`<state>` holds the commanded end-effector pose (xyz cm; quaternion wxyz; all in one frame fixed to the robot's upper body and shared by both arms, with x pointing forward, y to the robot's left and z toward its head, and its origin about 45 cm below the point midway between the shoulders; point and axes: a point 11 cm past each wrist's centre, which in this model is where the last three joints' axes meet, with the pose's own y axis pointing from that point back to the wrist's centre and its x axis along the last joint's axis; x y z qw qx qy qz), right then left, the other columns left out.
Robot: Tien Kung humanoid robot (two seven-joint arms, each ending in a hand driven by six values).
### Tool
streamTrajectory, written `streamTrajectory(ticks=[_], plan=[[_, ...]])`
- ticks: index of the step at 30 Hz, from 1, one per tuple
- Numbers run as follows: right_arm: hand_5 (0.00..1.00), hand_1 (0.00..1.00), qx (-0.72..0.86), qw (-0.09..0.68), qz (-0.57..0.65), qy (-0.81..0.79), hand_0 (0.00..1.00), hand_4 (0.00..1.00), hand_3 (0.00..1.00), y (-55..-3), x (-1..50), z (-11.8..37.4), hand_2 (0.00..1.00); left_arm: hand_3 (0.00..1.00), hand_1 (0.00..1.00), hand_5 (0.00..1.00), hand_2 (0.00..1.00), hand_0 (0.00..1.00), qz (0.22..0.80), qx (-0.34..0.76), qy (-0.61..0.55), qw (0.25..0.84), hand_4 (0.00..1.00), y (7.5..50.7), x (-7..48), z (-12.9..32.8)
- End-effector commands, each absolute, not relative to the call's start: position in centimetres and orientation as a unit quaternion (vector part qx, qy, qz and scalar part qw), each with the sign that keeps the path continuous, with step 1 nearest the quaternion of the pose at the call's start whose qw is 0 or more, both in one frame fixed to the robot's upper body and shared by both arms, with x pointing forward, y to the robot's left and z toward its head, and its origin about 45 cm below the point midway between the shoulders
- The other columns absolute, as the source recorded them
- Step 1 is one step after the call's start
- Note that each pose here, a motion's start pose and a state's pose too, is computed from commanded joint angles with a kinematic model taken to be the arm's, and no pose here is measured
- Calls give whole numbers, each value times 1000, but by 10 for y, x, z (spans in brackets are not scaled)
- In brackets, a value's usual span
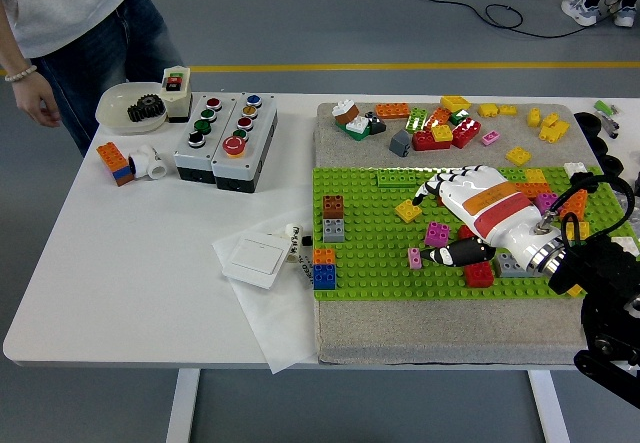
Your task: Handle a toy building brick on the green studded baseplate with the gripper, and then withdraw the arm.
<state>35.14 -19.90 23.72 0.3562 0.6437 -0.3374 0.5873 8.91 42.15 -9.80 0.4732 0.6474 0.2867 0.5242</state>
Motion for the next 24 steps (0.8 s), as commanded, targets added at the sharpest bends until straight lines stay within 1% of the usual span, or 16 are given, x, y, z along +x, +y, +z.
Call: streamTrajectory(ticks=[9, 10, 21, 22, 24], plan=[[332, 624, 628, 390, 586, -331, 596, 989, 635, -189, 370, 217, 679, 601, 749, 654, 784, 743, 527, 645, 285, 474, 625, 422, 92, -97], [341, 632, 627, 396, 584, -331, 613, 990, 635, -189, 373, 215, 686, 601, 749, 654, 783, 743, 527, 645, 285, 474, 625, 421, 92, -97], [354, 640, 627, 434, 566, -314, 614, 990, 642, -192, 387, 201, 694, 601, 749, 653, 783, 743, 528, 644, 284, 475, 625, 422, 93, -97], [371, 635, 626, 436, 565, -314, 601, 980, 620, -192, 388, 201, 691, 601, 749, 654, 783, 744, 528, 644, 284, 475, 625, 422, 94, -97], [371, 635, 624, 439, 564, -316, 601, 980, 620, -193, 392, 200, 691, 601, 749, 654, 783, 744, 528, 644, 284, 475, 625, 421, 94, -97]])
